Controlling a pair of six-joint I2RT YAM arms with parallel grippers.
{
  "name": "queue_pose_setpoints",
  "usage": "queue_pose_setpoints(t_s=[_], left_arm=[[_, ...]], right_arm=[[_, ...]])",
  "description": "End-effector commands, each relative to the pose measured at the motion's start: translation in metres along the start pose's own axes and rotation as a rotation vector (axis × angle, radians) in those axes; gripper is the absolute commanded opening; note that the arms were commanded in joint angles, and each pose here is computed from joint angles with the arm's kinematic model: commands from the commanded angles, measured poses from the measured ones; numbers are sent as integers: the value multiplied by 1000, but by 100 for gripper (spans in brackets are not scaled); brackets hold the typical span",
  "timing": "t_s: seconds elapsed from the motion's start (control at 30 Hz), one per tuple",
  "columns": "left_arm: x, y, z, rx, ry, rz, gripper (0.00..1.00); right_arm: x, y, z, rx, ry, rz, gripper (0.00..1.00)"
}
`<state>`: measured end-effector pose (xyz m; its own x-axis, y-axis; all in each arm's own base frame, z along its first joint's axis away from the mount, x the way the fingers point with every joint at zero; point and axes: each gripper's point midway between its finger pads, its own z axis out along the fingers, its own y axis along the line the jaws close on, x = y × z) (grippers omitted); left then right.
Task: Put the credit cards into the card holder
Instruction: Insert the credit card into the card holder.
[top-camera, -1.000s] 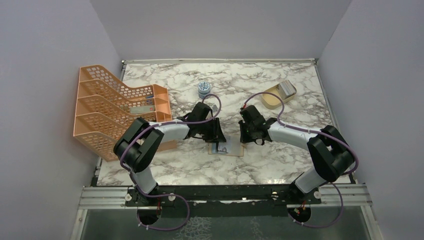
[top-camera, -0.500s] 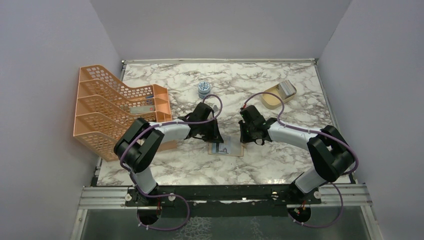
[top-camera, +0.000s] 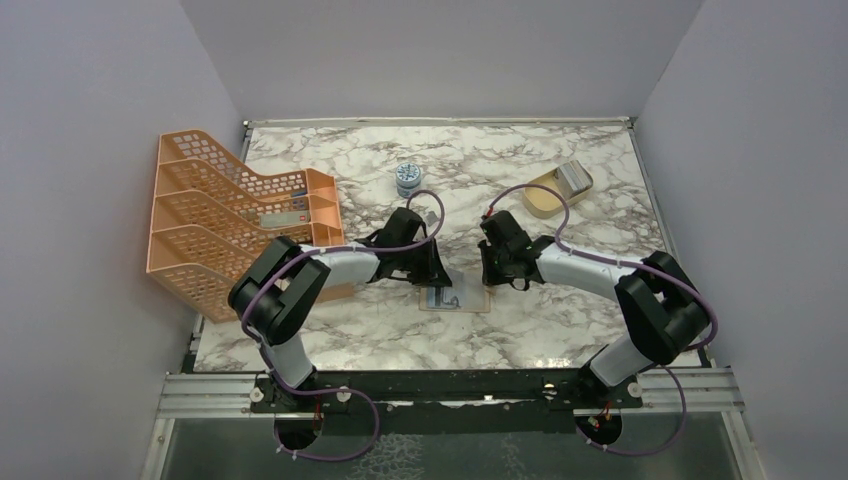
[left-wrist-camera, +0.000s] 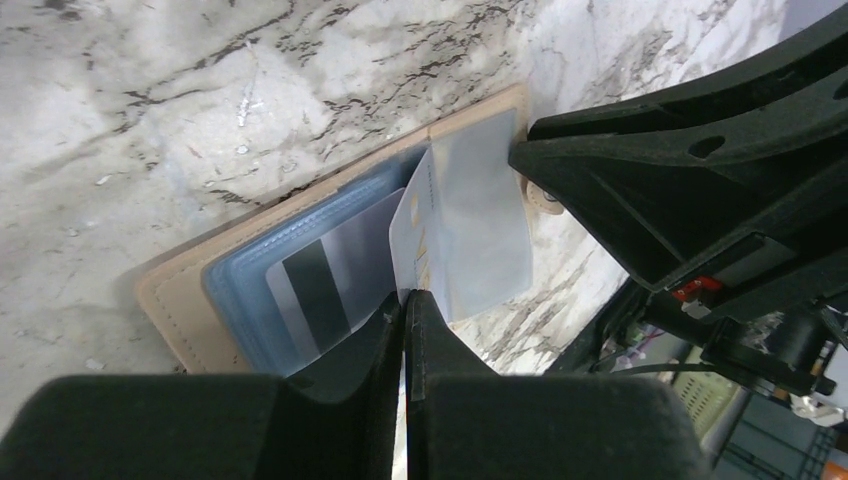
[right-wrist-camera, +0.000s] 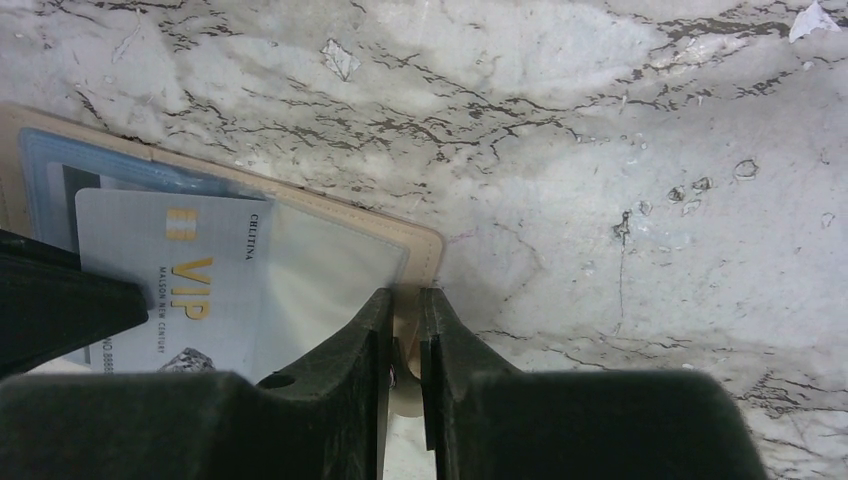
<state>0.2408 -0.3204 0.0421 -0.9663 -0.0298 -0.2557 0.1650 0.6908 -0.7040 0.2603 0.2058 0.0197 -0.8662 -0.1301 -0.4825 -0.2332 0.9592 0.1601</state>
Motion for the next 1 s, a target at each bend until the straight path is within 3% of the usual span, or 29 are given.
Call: queue_pose_setpoints(t_s=[0.0, 0.23, 0.53, 0.87, 0.97], left_arm=[[19, -6, 11, 84, 55, -25, 0], [15, 5, 11, 25, 31, -10, 0], [14, 12, 10, -18, 27, 3, 0], [19, 13, 11, -8, 40, -6, 0], [22, 8, 11, 32, 50, -22, 0]], right_arm=[[1, -1, -4, 11, 0, 8, 19], [-19, 13, -37, -56, -58, 36, 36], [-4, 24, -39, -88, -22, 50, 45], [20, -4, -18, 69, 30, 68, 46], [26, -7, -13, 77, 40, 68, 41]])
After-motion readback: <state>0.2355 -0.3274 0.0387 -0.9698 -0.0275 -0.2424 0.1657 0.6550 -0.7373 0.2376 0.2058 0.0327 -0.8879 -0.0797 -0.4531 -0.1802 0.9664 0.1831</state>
